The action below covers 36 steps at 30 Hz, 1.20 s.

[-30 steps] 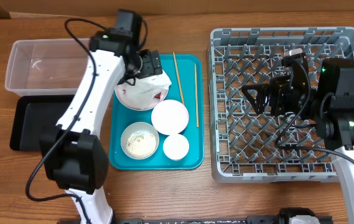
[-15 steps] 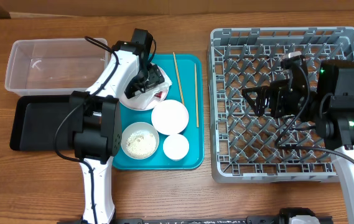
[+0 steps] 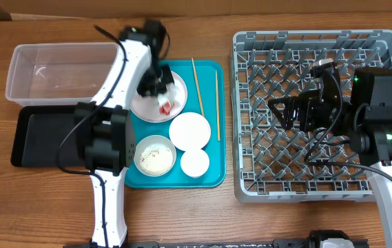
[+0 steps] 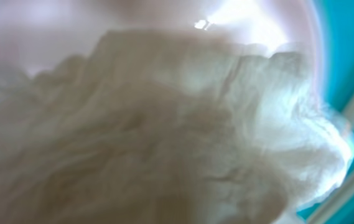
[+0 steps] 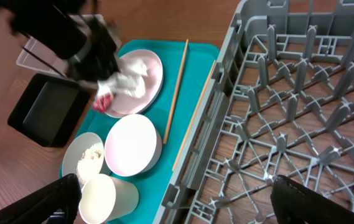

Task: Sort waste into correct bins and load items into the dishwasher
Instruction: 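Carry the tissue left and drop it into the clear plastic bin, then grasp the white paper cup on the teal tray with the left gripper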

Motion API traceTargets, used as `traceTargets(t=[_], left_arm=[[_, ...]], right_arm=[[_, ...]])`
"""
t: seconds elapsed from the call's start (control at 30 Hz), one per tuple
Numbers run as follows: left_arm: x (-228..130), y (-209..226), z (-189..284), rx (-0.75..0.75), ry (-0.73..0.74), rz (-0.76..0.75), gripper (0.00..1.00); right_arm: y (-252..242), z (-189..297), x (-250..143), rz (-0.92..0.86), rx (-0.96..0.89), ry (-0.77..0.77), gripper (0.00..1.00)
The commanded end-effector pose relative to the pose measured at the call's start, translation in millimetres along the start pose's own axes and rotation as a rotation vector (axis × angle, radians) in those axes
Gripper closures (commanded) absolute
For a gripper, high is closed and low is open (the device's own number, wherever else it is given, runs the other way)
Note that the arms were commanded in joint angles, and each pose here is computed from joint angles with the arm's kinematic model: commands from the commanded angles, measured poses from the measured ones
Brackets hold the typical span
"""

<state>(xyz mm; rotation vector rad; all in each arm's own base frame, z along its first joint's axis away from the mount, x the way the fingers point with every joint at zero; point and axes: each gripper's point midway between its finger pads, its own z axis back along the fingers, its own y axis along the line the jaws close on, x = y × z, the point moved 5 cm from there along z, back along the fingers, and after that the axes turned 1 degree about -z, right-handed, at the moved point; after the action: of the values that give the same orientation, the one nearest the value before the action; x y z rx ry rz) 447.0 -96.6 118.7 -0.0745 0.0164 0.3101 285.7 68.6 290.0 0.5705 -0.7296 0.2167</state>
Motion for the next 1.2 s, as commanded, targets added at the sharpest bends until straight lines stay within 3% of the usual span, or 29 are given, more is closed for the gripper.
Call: traceTargets(t=[0.0, 0.07, 0.2, 0.37, 0.43, 0.47, 0.53, 0.57, 0.7, 0.83, 1.07, 1.1, 1.17], left_arm=[[29, 15, 84, -0.106, -0.157, 0.003, 0.96], [39, 37, 126, -0.133, -0.244, 0.038, 0.96], [56, 84, 151, -0.133, -0.319, 0.163, 0.96], [75, 155, 128, -0.022, -0.31, 0.492, 0.96], [85, 166, 108, -0.024, -0.298, 0.533, 0.96], [91, 170, 91, -0.023, -0.292, 0.539, 0.79], [97, 172, 72, -0.021, -0.292, 0.539, 0.19], [99, 173, 67, -0.022, -0.292, 0.54, 0.01], [105, 170, 67, -0.037, -0.318, 0.473, 0.0], [107, 155, 107, -0.13, -0.369, 0.304, 0.0], [61, 126, 196, -0.2, -0.433, 0.089, 0.06], [52, 123, 204, -0.197, -0.435, 0.056, 0.12], [41, 102, 216, -0.3, -0.441, -0.098, 0.15]], right_arm=[[3, 4, 8, 0.01, 0.001, -0.022, 0.01], [3, 4, 8, 0.01, 0.001, -0.023, 0.01], [3, 4, 8, 0.011, 0.001, -0.024, 0.01], [3, 4, 8, 0.013, 0.001, -0.026, 0.01], [3, 4, 9, 0.014, 0.001, -0.027, 0.01], [3, 4, 9, 0.016, 0.001, -0.03, 0.01], [3, 4, 9, 0.015, 0.001, -0.029, 0.01], [3, 4, 9, 0.015, 0.001, -0.029, 0.01], [3, 4, 9, 0.015, 0.001, -0.029, 0.01], [3, 4, 9, 0.015, 0.002, -0.029, 0.0], [6, 4, 9, 0.015, 0.028, -0.028, 0.0], [6, 4, 9, 0.015, 0.028, -0.028, 0.0], [6, 4, 9, 0.016, 0.028, -0.029, 0.0]])
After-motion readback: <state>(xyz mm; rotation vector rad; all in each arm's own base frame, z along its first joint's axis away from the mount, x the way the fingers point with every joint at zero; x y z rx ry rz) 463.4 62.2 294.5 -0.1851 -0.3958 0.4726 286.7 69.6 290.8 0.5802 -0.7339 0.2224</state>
